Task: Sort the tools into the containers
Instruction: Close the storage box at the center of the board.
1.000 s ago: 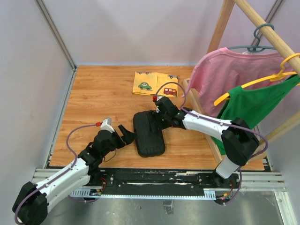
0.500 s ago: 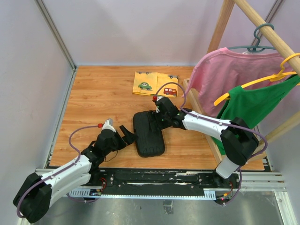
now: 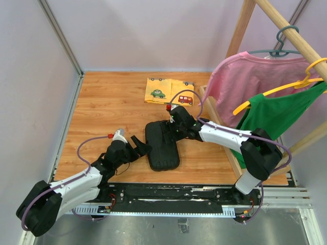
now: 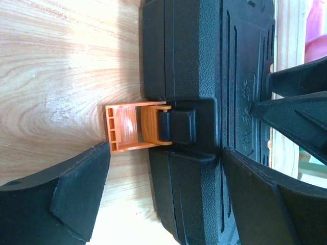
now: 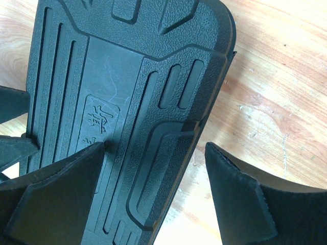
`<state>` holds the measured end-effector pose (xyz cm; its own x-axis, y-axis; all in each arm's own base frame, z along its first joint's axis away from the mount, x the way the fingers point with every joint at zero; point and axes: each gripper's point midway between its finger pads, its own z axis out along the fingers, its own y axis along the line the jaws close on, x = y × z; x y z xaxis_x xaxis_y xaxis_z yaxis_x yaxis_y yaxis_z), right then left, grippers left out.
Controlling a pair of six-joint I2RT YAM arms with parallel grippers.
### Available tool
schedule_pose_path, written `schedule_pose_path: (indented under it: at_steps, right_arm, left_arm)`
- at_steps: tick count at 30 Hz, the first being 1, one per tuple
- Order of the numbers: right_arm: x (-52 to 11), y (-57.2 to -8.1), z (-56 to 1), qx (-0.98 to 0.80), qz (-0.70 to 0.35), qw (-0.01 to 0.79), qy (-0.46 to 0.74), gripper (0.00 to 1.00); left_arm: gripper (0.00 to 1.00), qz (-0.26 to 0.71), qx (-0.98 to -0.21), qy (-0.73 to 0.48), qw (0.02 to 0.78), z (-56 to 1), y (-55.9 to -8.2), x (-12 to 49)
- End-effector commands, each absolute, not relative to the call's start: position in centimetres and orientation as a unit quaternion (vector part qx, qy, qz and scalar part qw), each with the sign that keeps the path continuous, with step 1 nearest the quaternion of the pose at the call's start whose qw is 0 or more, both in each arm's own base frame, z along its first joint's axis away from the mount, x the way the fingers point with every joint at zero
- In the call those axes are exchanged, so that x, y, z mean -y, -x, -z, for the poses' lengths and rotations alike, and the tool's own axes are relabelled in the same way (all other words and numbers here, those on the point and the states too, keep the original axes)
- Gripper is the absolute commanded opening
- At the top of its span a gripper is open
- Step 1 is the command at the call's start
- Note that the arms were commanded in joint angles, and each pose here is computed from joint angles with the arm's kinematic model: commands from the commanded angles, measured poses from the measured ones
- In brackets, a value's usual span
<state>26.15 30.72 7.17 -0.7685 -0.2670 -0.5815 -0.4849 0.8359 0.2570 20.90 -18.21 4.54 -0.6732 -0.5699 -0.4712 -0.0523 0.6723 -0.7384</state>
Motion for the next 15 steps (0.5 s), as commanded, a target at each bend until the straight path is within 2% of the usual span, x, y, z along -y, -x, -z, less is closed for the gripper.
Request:
schedule_pose_path:
  at_steps: [1, 8, 15]
  right_arm:
    - [-28.5, -23.0, -3.0, -0.938, -0.153, 0.204, 0.234, 0.81]
    - [-27.1, -23.7, -2.9, -0.943, -0.114, 0.213, 0.230, 0.81]
    - [-27.3, -23.6, -2.7, -0.943, -0.117, 0.209, 0.230, 0.81]
  left_arm:
    - [0.88, 0.361, -0.845, 0.167, 0.357, -4.5, -20.4, 18.3]
    - [0.67, 0.362, -0.839, 0.150, 0.377, -5.8, -20.7, 18.2]
    - [0.53, 0.370, -0.834, 0.146, 0.382, -6.5, -20.8, 18.5]
